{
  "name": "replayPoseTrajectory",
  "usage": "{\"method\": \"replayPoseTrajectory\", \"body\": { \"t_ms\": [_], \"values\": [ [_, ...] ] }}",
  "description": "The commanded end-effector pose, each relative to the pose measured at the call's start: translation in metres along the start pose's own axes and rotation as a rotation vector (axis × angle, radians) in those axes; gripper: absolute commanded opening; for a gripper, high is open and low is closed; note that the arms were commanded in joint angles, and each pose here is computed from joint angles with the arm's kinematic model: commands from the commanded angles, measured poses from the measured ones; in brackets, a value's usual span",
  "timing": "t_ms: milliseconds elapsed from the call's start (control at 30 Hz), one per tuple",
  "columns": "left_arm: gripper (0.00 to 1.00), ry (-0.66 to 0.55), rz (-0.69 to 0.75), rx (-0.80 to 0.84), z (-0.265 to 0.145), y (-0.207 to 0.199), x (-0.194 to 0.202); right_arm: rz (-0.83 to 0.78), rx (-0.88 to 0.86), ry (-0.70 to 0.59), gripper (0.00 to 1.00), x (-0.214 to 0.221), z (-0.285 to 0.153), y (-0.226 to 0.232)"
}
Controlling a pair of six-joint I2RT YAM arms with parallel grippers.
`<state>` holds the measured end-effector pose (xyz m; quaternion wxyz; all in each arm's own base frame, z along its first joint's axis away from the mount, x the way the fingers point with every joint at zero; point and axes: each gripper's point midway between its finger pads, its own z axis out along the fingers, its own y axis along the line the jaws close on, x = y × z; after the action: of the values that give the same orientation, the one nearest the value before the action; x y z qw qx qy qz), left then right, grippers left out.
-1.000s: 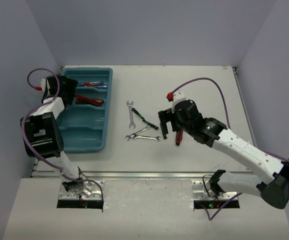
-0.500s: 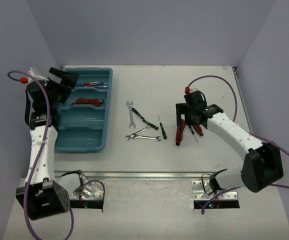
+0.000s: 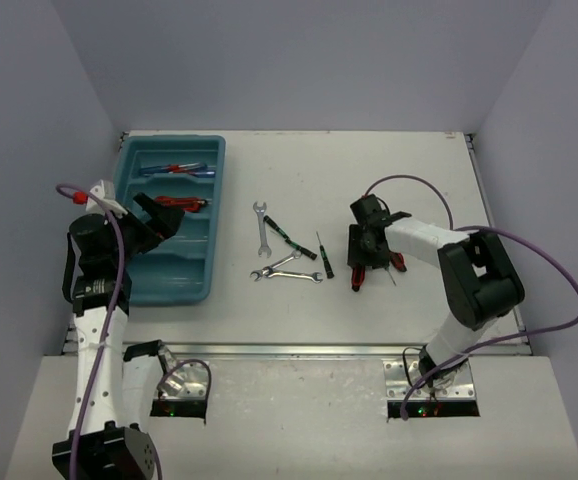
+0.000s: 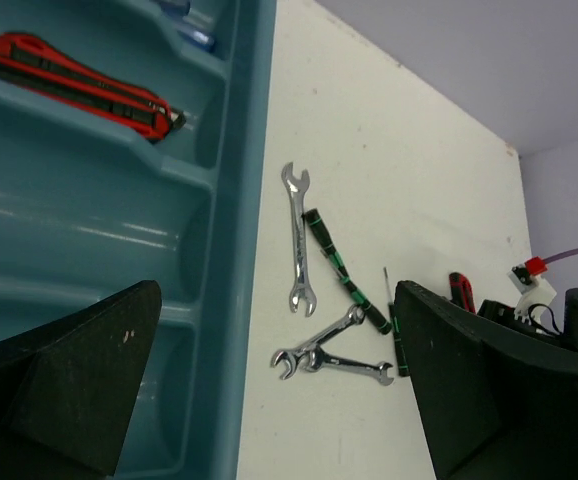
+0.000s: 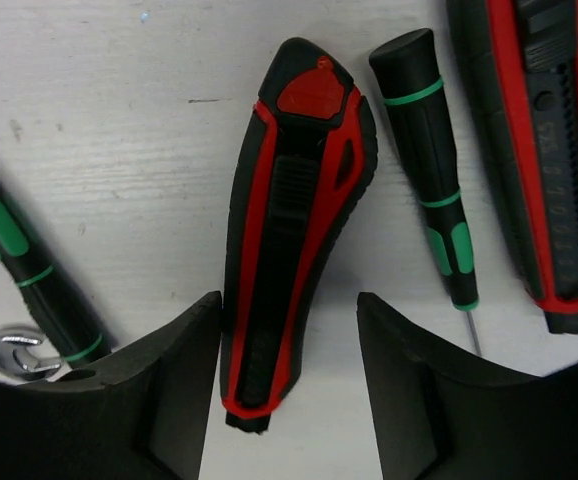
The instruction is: Sort the tools into containers
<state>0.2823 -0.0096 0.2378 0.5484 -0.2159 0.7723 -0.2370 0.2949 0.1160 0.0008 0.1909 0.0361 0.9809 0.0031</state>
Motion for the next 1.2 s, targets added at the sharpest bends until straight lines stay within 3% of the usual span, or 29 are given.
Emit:
{"method": "replayPoseTrajectory", "body": {
  "t_ms": [0,67,200,333,500,633,667,733,867,933,1167],
  "values": [
    [1.0,0.059,0.052,0.029,0.004,0.002,0.014,0.051,-0.018,-0.019,0.55,-0.004,0.015,0.011],
    [1.0,0.054,0.056,0.031,0.003,0.001,0.014,0.054,-0.011,0.0,0.5,0.001,0.021,0.01],
    [1.0,0.047,0.065,0.054,0.0,-0.004,0.015,0.068,-0.001,0.001,0.25,0.013,0.025,0.005],
    [1.0,0.087,0.06,0.106,0.005,-0.012,0.023,0.021,-0.01,-0.079,0.15,-0.007,-0.001,0.014],
    [1.0,0.134,-0.01,0.194,0.018,-0.038,0.038,-0.081,-0.051,-0.231,0.09,-0.036,-0.06,0.03],
    [1.0,0.174,0.004,0.239,0.029,-0.082,0.065,-0.184,-0.227,-0.385,0.06,-0.046,-0.111,0.064],
    [1.0,0.198,-0.014,0.263,0.034,-0.095,0.074,-0.229,-0.346,-0.44,0.04,-0.048,-0.13,0.084],
    [1.0,0.212,-0.046,0.353,0.034,-0.126,0.08,-0.281,-0.489,-0.451,0.02,-0.036,-0.147,0.105],
    [1.0,0.254,-0.071,0.523,0.023,-0.19,0.102,-0.325,-0.608,-0.531,0.0,-0.034,-0.185,0.117],
    [1.0,0.211,-0.08,0.519,0.026,-0.206,0.101,-0.338,-0.657,-0.563,0.0,-0.034,-0.199,0.123],
    [0.98,0.272,-0.088,0.557,0.035,-0.24,0.137,-0.424,-0.744,-0.583,0.0,-0.022,-0.218,0.143]
  ]
}}
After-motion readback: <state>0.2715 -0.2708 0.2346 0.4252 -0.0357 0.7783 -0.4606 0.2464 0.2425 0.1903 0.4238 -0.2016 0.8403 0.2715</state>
